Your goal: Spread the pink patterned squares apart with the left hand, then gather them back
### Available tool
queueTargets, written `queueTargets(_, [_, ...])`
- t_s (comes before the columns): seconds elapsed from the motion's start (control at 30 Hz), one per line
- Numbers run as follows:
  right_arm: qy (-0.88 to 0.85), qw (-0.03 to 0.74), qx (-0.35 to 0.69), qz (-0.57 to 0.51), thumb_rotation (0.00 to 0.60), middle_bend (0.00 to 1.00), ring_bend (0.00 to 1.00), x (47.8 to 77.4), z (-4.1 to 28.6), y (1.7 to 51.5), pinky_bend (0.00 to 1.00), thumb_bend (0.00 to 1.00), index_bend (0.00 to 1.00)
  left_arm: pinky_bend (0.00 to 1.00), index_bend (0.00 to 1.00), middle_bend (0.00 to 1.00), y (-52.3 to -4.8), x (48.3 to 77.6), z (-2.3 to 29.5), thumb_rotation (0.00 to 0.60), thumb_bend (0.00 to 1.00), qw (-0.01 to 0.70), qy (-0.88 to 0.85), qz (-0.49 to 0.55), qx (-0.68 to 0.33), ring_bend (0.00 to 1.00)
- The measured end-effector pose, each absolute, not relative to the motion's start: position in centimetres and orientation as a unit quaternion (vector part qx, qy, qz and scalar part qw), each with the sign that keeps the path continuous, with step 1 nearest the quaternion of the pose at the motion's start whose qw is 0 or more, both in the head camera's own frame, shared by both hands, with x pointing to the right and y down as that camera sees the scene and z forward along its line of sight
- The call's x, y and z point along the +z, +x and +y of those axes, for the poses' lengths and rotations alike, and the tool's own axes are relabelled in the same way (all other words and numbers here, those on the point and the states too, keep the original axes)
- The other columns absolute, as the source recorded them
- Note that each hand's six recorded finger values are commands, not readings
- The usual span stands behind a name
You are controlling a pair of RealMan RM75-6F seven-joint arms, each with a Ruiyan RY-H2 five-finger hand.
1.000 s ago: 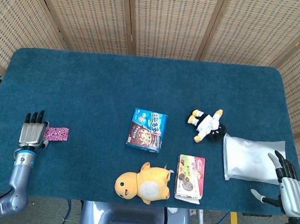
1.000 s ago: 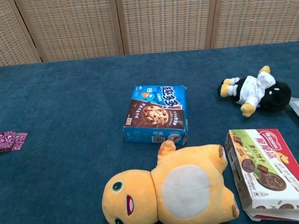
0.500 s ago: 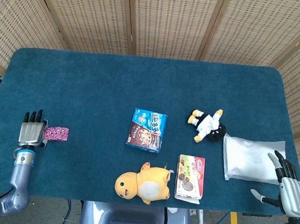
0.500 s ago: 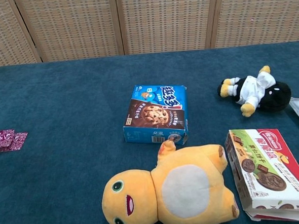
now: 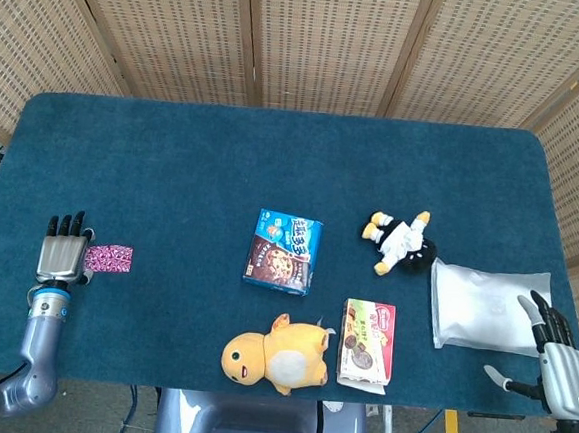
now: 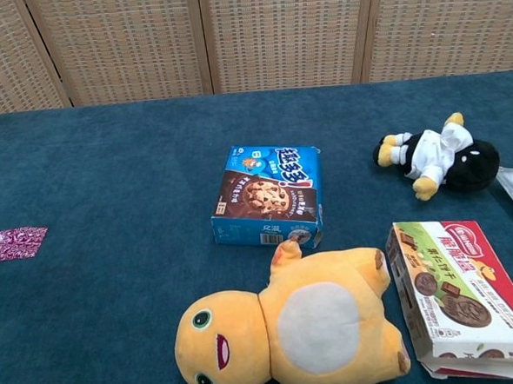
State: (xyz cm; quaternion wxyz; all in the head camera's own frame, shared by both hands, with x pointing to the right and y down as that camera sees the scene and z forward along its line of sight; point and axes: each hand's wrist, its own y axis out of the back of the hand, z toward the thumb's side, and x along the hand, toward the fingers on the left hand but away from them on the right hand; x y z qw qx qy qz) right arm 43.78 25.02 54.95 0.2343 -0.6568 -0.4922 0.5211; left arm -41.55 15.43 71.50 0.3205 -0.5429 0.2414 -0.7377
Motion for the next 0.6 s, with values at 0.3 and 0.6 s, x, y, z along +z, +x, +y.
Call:
queueTargets(0.3, [-0.657, 0.234, 0.521, -0.492, 0.600, 0.00, 0.00, 54.9, 25.0, 43.8, 0.00, 0.11, 0.04, 0.00, 0.17, 0.00, -40.8, 69.5, 15.4, 0.600, 0.28, 0.295, -0.568, 0.288, -0.712, 0.00])
queueTargets(0.6, [-0.653, 0.239, 0.529, -0.487, 0.600, 0.00, 0.00, 54.9, 25.0, 44.0, 0.00, 0.11, 0.04, 0.00, 0.05, 0.00, -39.7, 64.4, 16.7, 0.600, 0.27, 0.281, -0.606, 0.342, -0.661, 0.00])
